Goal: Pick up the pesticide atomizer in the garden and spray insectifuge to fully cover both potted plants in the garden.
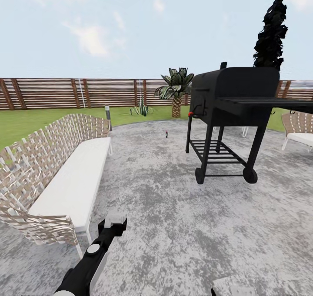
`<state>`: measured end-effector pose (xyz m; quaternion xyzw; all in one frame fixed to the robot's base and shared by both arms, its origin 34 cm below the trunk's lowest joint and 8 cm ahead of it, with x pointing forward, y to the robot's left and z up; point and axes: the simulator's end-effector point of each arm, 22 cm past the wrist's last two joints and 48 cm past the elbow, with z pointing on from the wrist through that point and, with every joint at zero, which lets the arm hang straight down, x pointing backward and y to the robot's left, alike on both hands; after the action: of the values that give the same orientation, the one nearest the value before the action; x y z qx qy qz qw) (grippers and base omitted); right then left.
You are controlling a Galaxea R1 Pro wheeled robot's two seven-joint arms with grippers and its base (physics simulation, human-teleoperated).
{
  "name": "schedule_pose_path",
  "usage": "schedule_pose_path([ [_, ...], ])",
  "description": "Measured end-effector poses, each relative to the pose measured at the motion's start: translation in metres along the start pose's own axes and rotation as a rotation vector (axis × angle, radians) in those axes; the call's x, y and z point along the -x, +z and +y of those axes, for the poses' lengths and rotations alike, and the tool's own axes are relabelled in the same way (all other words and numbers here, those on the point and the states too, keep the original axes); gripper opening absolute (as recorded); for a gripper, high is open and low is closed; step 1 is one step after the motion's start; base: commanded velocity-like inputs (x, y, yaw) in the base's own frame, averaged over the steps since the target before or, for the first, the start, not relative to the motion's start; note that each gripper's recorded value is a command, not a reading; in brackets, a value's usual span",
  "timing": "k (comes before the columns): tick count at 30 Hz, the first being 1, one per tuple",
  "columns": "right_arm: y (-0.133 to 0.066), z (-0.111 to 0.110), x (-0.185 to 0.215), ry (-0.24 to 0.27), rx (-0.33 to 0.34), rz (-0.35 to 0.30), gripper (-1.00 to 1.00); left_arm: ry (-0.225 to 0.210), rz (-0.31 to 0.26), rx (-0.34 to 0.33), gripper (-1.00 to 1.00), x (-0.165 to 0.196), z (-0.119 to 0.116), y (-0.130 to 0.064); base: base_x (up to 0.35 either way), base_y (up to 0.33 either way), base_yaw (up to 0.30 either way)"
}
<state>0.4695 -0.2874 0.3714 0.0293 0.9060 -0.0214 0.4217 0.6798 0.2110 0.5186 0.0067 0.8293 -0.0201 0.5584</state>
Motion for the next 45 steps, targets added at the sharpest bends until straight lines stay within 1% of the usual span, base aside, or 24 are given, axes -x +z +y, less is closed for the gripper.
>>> schedule_pose_path([
  [9, 0.009, 0.0, -0.018, 0.0, 0.001, -0.001, 1.0, 0.0, 0.0, 0.0, 1.0, -0.02, 0.0, 0.003, 0.0, 0.0, 0.0],
  [23, 0.009, 0.0, -0.018, 0.0, 0.001, -0.002, 1.0, 0.0, -0.001, 0.0, 1.0, -0.02, 0.0, 0.003, 0.009, 0.0, 0.0],
  [45, 0.009, 0.001, -0.018, 0.002, 0.001, -0.002, 1.0, -0.001, -0.001, 0.0, 1.0, -0.02, 0.0, 0.003, 0.317, -0.006, 0.0],
])
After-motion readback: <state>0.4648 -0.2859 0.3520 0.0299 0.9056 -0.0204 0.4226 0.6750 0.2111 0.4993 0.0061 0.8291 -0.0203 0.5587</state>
